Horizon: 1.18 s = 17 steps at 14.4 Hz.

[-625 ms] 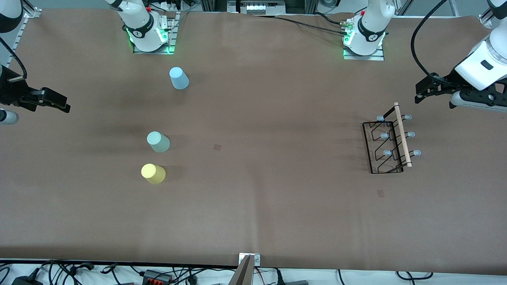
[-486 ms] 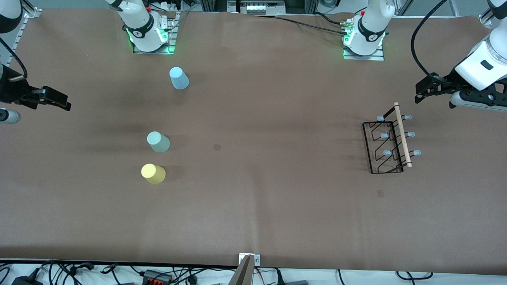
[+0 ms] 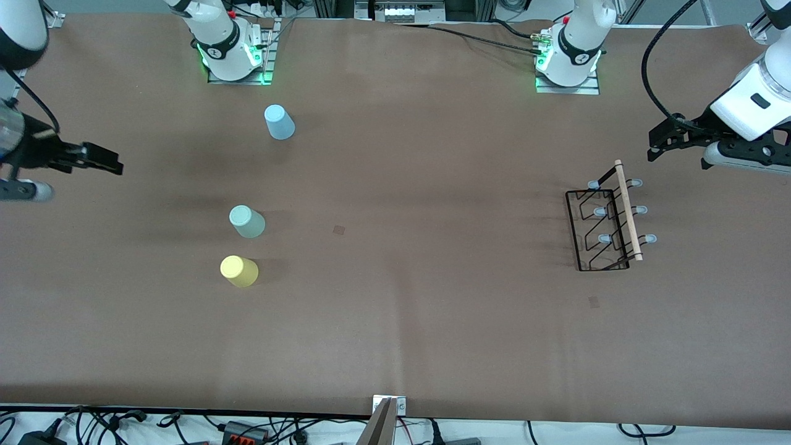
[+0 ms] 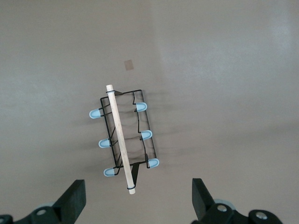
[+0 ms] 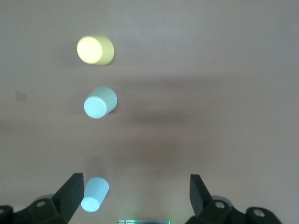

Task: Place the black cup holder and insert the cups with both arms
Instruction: 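Move the right gripper toward the teal cup while the left gripper reaches the holder, then grasp the teal cup with the right gripper while the left gripper grasps the holder handle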

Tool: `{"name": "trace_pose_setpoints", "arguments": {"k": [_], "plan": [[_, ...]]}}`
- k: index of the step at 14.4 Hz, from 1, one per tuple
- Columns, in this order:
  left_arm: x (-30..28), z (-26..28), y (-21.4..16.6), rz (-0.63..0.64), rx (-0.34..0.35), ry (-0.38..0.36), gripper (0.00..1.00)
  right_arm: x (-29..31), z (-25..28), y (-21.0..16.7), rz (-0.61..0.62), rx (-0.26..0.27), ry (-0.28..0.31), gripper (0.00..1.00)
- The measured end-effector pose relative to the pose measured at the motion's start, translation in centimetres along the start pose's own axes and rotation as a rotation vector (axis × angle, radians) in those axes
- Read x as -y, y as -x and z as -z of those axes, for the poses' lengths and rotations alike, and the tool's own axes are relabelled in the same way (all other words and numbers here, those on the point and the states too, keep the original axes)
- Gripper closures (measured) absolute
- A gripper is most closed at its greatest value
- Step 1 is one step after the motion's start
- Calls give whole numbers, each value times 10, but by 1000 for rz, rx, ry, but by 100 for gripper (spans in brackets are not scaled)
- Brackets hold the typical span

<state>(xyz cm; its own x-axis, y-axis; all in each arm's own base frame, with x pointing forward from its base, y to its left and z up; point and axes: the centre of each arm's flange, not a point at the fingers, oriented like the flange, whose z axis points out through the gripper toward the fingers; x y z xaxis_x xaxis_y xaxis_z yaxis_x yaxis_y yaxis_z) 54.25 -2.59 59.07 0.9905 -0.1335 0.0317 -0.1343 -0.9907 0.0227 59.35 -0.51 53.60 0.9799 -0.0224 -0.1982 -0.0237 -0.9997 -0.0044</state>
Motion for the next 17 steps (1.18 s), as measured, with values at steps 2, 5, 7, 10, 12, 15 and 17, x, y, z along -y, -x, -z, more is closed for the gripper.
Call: {"name": "trace_pose_setpoints", "arguments": {"k": [2, 5, 7, 10, 12, 15, 17], "plan": [[1, -1, 0, 2, 7, 1, 0, 5, -26, -13, 10, 45, 0, 0], [8, -8, 7, 18, 69, 7, 0, 16, -76, -23, 26, 22, 2, 0], [12, -13, 11, 24, 115, 12, 0, 21, -112, -13, 36, -23, 6, 0], [13, -27, 10, 25, 166, 17, 0, 21, -145, 17, 34, -58, 12, 0], [15, -42, 7, 26, 209, 22, 0, 21, -147, 28, 32, -78, 14, 0], [15, -71, -6, 37, 241, 22, 0, 21, -153, 28, 15, -91, 13, 0], [15, -94, -20, 80, 219, -15, 0, 20, -164, 25, 12, -83, 12, 0]]}}
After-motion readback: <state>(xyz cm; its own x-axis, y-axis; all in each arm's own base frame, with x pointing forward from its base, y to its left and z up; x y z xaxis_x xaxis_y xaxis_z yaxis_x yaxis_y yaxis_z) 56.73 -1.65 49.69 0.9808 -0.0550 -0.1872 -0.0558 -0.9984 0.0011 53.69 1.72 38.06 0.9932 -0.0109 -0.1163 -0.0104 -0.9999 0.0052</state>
